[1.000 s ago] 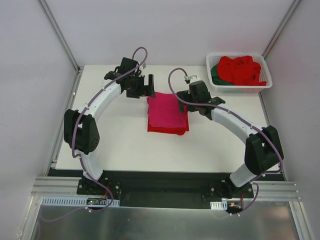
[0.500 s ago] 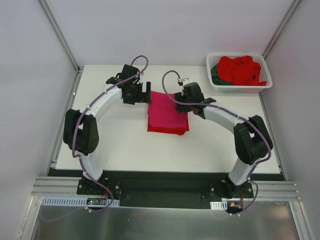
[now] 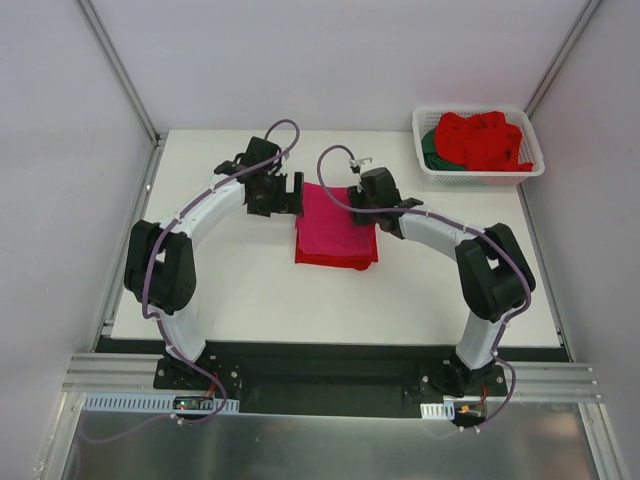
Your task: Fold and stack the t-shirts
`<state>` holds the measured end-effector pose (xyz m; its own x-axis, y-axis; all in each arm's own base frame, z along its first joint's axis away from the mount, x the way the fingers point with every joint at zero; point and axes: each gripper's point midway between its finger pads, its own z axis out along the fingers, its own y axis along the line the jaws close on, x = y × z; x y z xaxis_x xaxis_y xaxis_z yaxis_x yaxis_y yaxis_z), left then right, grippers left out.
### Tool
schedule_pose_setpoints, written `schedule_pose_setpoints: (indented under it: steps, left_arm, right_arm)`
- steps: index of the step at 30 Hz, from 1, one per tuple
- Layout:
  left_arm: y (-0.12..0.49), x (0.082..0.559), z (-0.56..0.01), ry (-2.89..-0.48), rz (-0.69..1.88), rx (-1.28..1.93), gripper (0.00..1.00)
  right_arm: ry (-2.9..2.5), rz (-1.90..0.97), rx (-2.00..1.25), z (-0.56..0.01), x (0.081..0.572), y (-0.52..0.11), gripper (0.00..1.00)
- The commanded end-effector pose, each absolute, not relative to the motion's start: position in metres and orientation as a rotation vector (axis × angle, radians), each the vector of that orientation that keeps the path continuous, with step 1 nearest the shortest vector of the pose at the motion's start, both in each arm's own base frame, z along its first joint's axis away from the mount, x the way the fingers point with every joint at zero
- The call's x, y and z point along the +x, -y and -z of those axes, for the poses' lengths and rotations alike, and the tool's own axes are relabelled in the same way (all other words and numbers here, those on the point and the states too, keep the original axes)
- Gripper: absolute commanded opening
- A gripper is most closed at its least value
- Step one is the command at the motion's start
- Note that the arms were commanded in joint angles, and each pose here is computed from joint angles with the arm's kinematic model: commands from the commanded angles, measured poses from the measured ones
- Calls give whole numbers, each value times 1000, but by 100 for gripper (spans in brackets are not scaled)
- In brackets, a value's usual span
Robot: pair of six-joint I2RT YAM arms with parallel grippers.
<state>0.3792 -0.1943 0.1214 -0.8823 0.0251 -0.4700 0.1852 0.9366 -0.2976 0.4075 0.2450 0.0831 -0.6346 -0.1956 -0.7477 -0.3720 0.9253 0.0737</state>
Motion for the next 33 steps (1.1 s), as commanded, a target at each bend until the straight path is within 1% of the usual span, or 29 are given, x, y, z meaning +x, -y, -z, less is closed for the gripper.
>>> schedule_pose_setpoints:
  steps: [1, 4, 11, 19, 20, 22, 23, 25, 26, 33]
  left_arm:
    - [203, 374, -149, -2539, 501, 199, 99]
    - [204, 372, -149, -2537, 499, 205, 99]
    - [204, 371, -145, -2548, 494, 207, 99]
    - [204, 370, -146, -2544, 488, 211, 99]
    - [204, 370, -145, -2547, 487, 211, 99]
    - [204, 369, -145, -2546, 483, 213, 99]
    - [203, 368, -144, -2549, 482, 213, 99]
    - [203, 368, -143, -2551, 482, 211, 99]
    - [203, 367, -142, -2556, 483, 212, 99]
    - [204, 367, -138, -2567, 489, 210, 99]
  right_arm:
    - [-2179, -220, -376, -108, 428, -249, 41]
    - [-2169, -189, -358, -111, 431, -244, 43]
    - [-2176, -155, -353, -105, 436, -243, 43]
    - [-2230, -181, -389, -85, 436, -252, 38]
    - [-2233, -182, -391, -84, 436, -252, 33]
    - [-2239, -181, -390, -81, 436, -252, 28]
    - [-2239, -180, -391, -81, 436, -252, 21]
    - [-2239, -168, -386, -81, 436, -250, 10]
    - [-2238, -162, -380, -82, 436, -249, 1]
    - [-2230, -80, -334, -100, 429, -229, 1]
